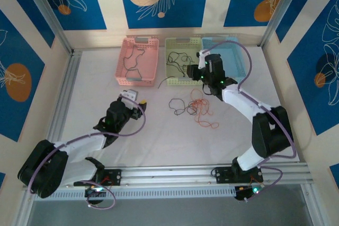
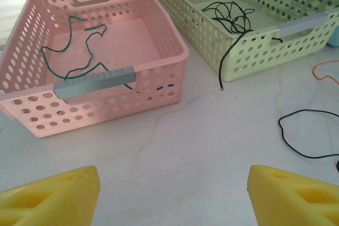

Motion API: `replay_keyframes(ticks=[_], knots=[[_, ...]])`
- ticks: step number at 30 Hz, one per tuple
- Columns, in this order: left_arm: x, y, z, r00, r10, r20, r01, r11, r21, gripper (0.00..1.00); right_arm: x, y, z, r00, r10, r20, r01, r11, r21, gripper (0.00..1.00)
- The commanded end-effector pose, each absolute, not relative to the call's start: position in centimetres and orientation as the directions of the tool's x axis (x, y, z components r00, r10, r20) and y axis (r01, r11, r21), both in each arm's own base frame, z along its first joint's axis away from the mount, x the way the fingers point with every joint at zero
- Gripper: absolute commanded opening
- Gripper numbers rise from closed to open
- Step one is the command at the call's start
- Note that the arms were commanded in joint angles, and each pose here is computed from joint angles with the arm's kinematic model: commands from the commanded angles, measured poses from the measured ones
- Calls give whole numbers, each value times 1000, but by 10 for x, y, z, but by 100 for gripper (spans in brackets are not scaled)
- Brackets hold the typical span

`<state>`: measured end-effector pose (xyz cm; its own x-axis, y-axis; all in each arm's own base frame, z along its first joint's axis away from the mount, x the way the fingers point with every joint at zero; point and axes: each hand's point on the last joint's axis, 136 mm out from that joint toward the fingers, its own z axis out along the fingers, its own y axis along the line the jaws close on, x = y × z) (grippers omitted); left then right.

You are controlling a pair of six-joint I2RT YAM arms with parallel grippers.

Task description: Untangle the cables

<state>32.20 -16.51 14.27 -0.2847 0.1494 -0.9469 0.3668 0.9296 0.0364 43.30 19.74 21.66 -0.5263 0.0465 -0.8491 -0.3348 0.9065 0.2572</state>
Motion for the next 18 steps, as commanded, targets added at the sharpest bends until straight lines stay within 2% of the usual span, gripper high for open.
replay_keyframes(ticks=[1,4,9,18], knots=[[326,-163,153,-269,134,-954,339,940,37,74,387,210,188,-682,-86,-726,-352,909,223,35],[326,-161,154,-266,129,-955,332,943,35,73,355,225,160,-795,-146,-588,-348,904,247,34],[324,-158,156,-254,120,-960,325,945,32,73,319,253,126,-849,-270,-454,-406,883,236,33],[323,-158,157,-252,119,-960,324,946,32,73,323,274,64,-887,-372,-274,-432,877,208,35]])
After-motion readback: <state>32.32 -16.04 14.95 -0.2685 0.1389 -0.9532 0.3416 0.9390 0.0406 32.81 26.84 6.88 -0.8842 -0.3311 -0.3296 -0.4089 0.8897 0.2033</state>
